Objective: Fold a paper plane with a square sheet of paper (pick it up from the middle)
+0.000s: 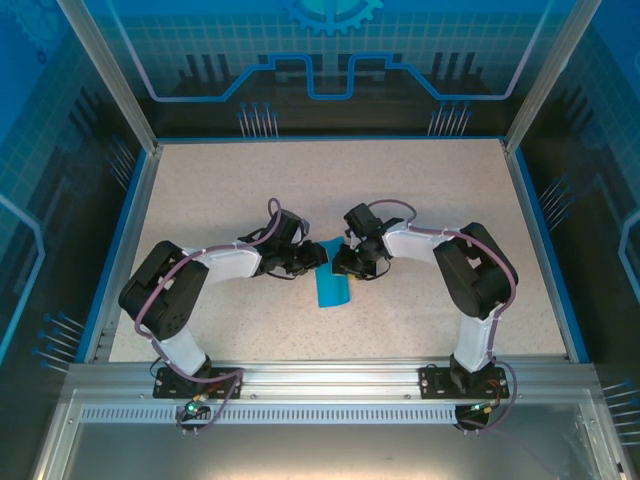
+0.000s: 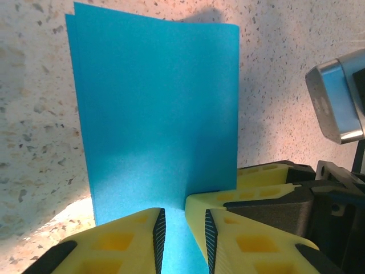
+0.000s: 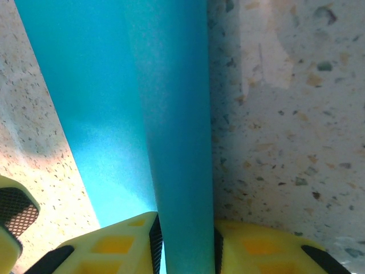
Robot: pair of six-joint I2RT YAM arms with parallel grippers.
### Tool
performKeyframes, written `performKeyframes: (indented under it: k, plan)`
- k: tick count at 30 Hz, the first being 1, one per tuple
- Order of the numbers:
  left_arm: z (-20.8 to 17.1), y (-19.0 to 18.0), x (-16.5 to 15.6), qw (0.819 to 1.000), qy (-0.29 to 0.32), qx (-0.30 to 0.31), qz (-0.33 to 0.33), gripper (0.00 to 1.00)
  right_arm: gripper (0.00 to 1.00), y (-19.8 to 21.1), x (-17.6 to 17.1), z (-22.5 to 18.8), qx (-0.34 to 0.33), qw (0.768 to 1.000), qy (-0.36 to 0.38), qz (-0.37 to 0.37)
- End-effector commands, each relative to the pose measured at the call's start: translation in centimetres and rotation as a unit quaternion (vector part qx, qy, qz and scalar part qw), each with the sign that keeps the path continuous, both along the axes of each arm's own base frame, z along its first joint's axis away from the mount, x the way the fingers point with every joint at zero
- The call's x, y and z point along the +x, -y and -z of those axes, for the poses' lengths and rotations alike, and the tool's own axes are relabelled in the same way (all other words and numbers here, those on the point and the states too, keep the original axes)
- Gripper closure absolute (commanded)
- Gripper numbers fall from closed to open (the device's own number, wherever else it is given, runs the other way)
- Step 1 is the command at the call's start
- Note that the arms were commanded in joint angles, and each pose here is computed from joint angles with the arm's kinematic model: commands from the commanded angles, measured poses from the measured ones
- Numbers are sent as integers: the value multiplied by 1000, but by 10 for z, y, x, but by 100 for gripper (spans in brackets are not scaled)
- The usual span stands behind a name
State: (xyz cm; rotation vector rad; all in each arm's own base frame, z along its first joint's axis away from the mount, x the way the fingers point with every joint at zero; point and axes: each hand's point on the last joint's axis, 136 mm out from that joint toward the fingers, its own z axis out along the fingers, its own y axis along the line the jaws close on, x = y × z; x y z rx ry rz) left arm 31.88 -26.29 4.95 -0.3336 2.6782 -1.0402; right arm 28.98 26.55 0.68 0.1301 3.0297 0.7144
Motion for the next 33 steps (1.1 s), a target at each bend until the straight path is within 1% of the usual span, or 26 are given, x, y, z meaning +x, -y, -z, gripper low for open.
performKeyframes:
  k: [1, 9, 33]
  plan:
    - [-15, -2, 6, 1000, 24, 13, -3, 74, 71, 34, -20, 62, -109, 994, -24, -16]
    - [-19, -12, 10, 998, 39, 26, -31, 73, 71, 38, -21, 64, -119, 992, -18, -34]
    - [-13, 1, 7, 1000, 20, 9, -2, 73, 69, 38, -21, 75, -125, 990, -16, -65]
